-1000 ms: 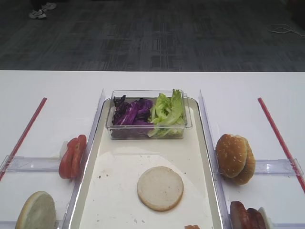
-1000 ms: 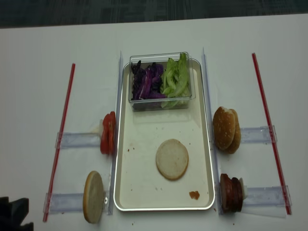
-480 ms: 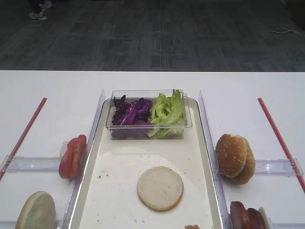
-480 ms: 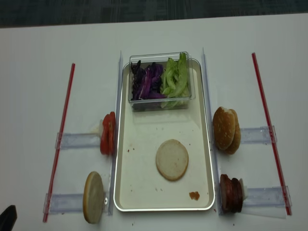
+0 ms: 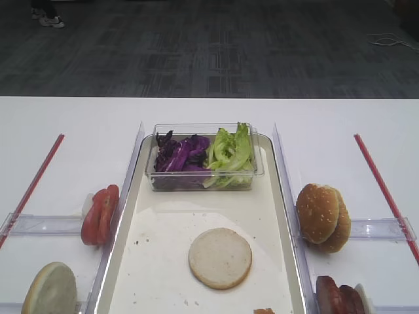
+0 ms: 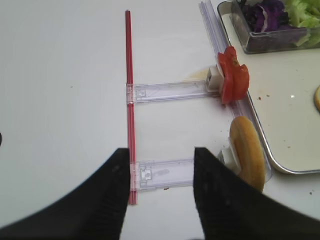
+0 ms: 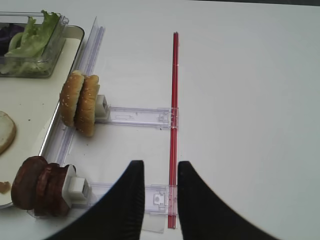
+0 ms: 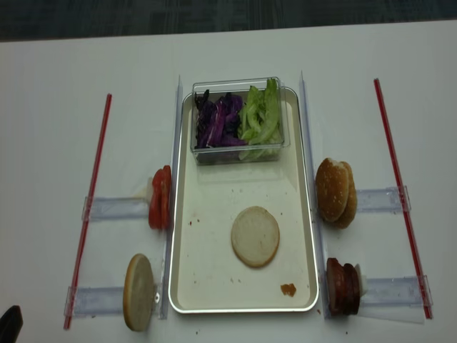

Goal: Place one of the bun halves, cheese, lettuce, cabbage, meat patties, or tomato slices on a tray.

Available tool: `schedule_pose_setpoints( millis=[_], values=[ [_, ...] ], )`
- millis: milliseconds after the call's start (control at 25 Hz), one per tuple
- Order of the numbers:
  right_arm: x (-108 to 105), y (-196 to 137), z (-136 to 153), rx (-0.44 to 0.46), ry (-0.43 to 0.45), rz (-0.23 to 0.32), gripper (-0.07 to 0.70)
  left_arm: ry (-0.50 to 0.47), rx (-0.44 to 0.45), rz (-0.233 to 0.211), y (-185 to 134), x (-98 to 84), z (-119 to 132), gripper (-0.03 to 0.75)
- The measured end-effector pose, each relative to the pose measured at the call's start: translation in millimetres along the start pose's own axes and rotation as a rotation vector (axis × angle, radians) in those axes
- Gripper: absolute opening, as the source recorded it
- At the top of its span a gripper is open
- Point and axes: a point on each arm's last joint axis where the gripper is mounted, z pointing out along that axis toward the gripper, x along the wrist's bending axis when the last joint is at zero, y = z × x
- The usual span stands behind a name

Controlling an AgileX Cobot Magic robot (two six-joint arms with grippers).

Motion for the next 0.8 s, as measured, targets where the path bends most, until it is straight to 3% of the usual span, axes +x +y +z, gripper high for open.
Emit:
schedule_pose_setpoints(
  millis=[800],
  values=[
    [0.0,0.0,0.0,0.0,0.0,0.0,0.201,0.0,0.0,0.002,0.0,0.0,0.0,0.288]
  ],
)
